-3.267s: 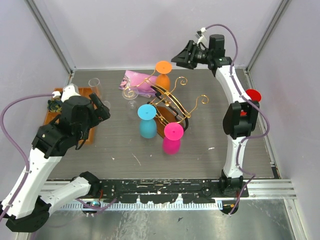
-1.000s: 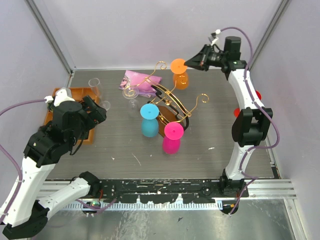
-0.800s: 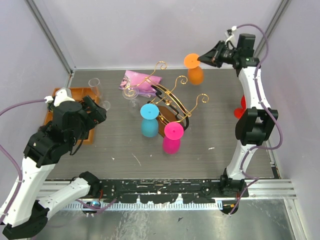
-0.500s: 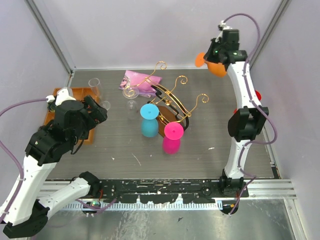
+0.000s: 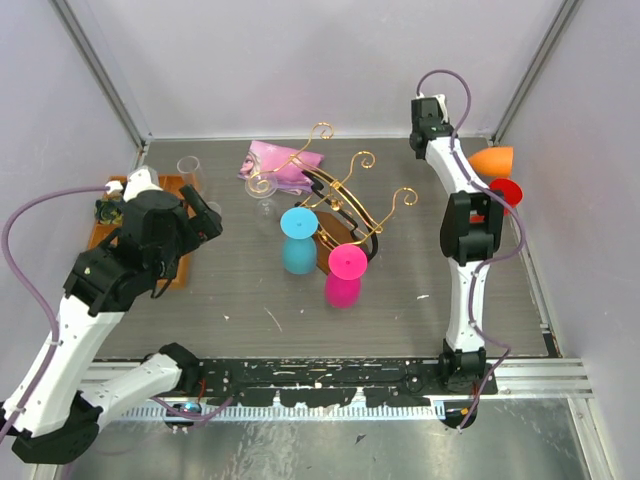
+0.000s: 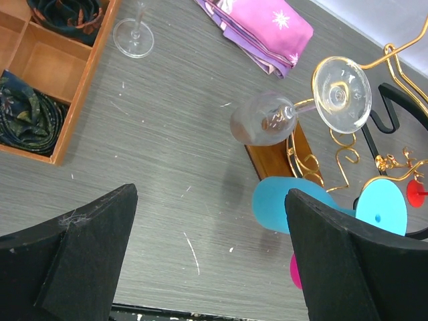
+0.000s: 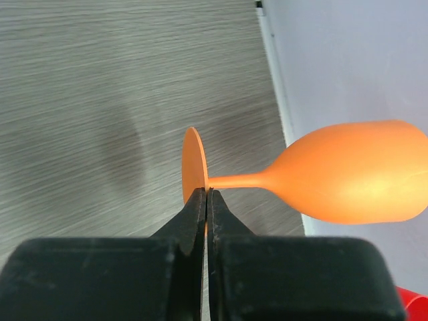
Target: Take the wine glass off the wine glass rack
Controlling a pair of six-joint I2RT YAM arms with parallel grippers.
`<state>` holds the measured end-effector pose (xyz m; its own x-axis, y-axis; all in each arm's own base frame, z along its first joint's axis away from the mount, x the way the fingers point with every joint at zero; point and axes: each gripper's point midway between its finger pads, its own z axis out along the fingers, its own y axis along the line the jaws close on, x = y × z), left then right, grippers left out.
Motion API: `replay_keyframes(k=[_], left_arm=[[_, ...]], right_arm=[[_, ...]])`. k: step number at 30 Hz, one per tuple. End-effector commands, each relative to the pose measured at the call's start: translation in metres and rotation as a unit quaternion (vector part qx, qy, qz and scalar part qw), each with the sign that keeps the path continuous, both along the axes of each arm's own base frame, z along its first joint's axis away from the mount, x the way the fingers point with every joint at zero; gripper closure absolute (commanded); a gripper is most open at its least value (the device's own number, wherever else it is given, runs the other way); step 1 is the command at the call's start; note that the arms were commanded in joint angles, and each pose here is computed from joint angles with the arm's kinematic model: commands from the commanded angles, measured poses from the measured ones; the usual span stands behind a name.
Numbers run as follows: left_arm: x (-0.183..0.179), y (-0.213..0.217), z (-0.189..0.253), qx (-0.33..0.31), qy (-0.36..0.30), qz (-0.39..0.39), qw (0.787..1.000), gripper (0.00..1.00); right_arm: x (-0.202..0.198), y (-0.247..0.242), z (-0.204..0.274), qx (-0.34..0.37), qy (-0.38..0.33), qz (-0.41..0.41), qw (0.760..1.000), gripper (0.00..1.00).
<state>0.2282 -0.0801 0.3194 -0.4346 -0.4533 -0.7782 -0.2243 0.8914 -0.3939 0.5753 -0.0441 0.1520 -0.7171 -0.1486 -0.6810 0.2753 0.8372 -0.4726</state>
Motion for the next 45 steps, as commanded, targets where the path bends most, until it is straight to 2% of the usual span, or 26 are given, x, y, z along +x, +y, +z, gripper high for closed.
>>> replay_keyframes(k=[1,9,19,32,34,38,42,45], left_arm=[[0.008,-0.008,0.015,-0.009,-0.021,-0.013,1.0,0.01],[0.006,-0.012,0.013,-0.031,-0.031,-0.015,0.999,0.01],[0.0,0.0,0.023,-0.02,-0.048,-0.007,0.999,0.01],[-0.009,0.006,0.026,-0.031,-0.053,-0.001,0.998,0.01],[-0.01,0.007,0.026,-0.032,-0.053,-0.001,0.998,0.01],[-0.012,0.009,0.024,-0.029,-0.052,0.001,0.998,0.01],[-0.013,0.01,0.024,-0.03,-0.052,0.002,0.998,0.01],[-0.013,0.01,0.024,-0.029,-0.052,0.002,0.998,0.01]], right_arm=[[0.01,-0.021,0.03,-0.067,-0.05,-0.048,0.995,0.99],[0.001,-0.028,-0.021,-0.131,0.015,-0.075,0.989,0.99],[-0.034,-0.043,-0.085,-0.214,0.123,-0.097,0.964,0.99],[-0.075,-0.025,-0.149,-0.177,0.218,-0.059,0.958,0.99],[-0.079,-0.022,-0.154,-0.167,0.224,-0.056,0.959,0.92],[-0.082,-0.016,-0.162,-0.141,0.231,-0.042,0.962,0.61],[-0.081,-0.005,-0.165,-0.116,0.231,-0.024,0.966,0.39],[-0.078,0.002,-0.165,-0.092,0.227,-0.012,0.969,0.33]])
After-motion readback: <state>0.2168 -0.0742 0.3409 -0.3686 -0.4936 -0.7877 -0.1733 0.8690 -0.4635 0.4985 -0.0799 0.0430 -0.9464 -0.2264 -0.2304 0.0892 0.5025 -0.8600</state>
